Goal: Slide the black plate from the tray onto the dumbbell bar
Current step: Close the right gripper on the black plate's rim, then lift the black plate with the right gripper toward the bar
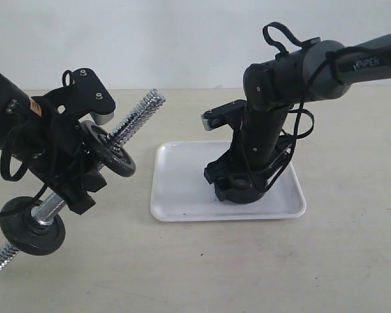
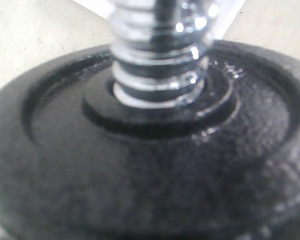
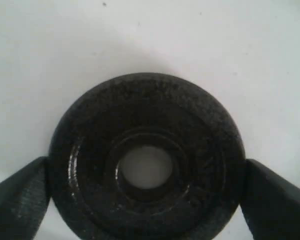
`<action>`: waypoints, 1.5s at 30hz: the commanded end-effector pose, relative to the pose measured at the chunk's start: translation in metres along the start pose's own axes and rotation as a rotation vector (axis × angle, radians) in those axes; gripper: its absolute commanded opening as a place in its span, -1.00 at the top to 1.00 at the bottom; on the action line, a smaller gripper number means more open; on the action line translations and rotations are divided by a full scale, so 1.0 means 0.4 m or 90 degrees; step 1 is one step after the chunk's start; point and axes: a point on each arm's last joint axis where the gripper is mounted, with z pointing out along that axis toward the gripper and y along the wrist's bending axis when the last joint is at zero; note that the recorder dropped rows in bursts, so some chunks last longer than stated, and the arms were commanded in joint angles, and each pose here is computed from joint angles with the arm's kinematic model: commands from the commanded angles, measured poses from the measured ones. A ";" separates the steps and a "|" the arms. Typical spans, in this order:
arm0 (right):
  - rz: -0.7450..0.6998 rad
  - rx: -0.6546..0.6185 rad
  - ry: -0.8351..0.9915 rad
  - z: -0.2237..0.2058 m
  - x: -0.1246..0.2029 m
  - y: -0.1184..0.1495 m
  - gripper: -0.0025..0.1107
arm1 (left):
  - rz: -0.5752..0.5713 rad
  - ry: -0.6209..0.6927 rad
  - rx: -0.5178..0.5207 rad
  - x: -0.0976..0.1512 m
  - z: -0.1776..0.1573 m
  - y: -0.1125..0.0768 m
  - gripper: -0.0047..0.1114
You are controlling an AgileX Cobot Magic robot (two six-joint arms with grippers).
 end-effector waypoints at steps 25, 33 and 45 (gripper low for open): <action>0.073 -0.260 -0.107 -0.165 -0.043 -0.149 0.96 | 0.006 -0.108 -0.076 -0.047 -0.065 0.028 0.84; 0.039 -0.465 -0.159 -0.213 -0.031 -0.169 0.96 | 0.008 -0.123 -0.089 -0.053 -0.066 0.033 0.84; 0.036 -0.545 -0.231 -0.241 -0.048 -0.161 0.96 | 0.021 -0.114 -0.095 -0.044 -0.056 0.031 0.84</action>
